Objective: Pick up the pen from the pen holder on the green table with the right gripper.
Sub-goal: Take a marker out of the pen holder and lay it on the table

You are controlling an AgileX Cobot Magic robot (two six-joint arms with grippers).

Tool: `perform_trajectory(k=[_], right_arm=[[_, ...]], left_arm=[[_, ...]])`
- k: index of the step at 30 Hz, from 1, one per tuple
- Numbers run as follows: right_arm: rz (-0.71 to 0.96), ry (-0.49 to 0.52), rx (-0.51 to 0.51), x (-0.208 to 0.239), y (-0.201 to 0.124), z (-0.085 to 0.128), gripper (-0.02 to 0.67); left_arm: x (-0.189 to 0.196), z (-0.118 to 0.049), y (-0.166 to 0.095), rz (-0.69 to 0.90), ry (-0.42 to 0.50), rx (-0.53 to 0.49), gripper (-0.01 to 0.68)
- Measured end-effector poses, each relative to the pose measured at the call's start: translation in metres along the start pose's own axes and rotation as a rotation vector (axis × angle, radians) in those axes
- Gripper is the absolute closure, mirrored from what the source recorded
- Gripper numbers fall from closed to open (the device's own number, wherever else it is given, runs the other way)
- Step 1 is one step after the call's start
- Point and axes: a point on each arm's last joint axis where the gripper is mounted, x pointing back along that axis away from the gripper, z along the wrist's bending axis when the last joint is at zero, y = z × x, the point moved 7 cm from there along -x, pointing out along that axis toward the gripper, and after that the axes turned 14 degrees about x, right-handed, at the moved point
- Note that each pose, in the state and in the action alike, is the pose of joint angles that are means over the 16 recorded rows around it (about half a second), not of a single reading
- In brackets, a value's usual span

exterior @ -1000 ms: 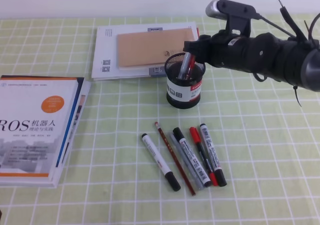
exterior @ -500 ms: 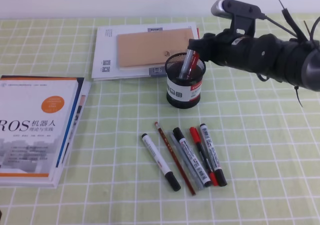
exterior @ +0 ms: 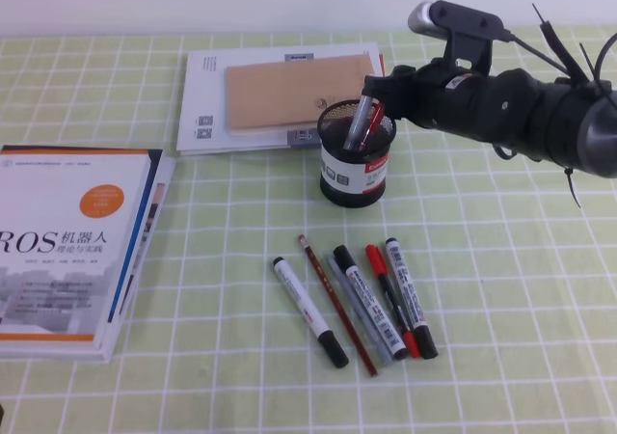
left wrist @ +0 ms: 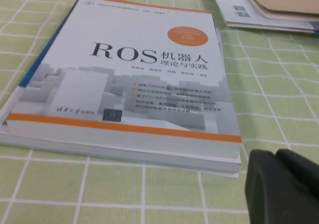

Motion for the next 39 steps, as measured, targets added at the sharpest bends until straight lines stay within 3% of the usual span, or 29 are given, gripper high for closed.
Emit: perform_trajectory(k=[17,39], right_arm=[[-0.001,0.012,0.003,-0.0001,-0.0015,0.008,0.423],[-0.002,0.011,-0.001,-0.0025,-0.0041,0.0093,0.57]], left_arm=[[0.0,0.0,0.0,0.0,0.0,0.0,0.68],[0.0,0.0,0.0,0.0,0.0,0.0,0.68]])
